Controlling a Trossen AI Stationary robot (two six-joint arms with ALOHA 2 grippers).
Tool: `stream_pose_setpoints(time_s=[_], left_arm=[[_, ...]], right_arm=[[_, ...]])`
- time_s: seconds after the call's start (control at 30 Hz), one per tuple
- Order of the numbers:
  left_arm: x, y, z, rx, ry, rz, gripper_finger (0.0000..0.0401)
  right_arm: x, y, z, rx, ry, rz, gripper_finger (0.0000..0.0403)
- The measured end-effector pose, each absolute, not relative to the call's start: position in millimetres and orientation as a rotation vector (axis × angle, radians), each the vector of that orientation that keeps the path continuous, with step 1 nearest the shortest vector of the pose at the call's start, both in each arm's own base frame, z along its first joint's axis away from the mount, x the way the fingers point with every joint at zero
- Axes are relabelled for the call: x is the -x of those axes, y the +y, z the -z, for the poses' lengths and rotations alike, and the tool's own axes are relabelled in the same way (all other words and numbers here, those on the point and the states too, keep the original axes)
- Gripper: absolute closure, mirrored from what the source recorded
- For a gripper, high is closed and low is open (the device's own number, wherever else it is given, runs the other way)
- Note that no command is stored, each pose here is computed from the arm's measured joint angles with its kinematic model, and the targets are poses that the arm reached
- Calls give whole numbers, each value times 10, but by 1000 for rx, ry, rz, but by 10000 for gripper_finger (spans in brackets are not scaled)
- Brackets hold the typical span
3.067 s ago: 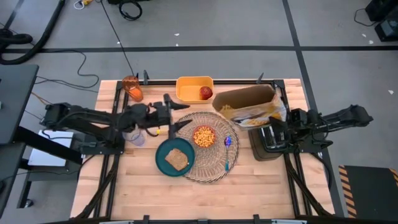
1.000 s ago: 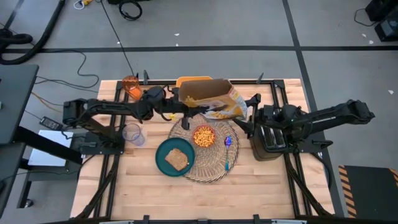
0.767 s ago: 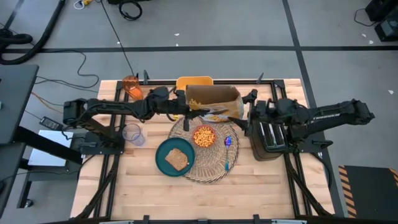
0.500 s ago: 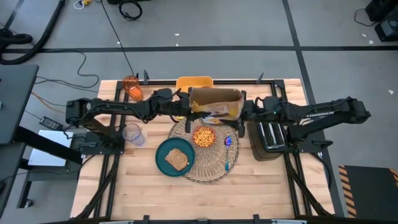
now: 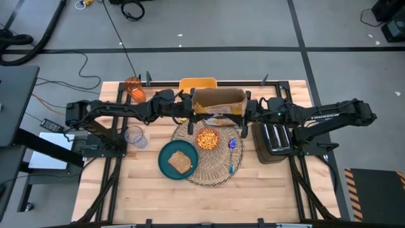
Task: Arrange a breakfast setting
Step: Pour the cereal from the yellow cereal box into the red bowl
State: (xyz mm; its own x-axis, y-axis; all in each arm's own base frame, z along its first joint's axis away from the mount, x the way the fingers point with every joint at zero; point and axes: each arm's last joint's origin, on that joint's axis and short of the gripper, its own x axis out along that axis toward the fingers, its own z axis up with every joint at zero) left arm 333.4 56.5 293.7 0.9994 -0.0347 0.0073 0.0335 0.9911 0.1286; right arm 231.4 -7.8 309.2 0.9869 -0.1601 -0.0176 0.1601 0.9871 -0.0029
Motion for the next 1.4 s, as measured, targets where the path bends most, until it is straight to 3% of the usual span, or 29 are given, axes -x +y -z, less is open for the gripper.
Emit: stream_pose_setpoints(time_s=[0.17, 0.4, 0.53, 0.73, 0.9, 1.07, 1.4], left_arm=[[-3319, 563, -2955, -112, -10, 32, 266], [-3135, 549, -3094, -138, 47, 21, 163], [-2822, 575, -3205, -147, 201, -93, 128], [-2286, 613, -3132, -67, 559, -256, 124], [-2111, 556, -2968, -22, 598, -263, 126], [-2095, 476, -2824, -1, 574, -238, 126], [-2154, 144, -2807, -9, 554, -93, 126]], right_arm=[[-2316, -78, -3096, 2, 12, 160, 329], [-2270, -82, -3147, 18, -14, 180, 359], [-2128, -108, -3234, 44, -30, 277, 364], [-1914, -194, -3244, 105, 56, 600, 365], [-1986, -342, -3129, 156, 151, 864, 365], [-2066, -642, -3011, 122, 205, 824, 366], [-1782, -1465, -2910, 93, 233, 754, 375]])
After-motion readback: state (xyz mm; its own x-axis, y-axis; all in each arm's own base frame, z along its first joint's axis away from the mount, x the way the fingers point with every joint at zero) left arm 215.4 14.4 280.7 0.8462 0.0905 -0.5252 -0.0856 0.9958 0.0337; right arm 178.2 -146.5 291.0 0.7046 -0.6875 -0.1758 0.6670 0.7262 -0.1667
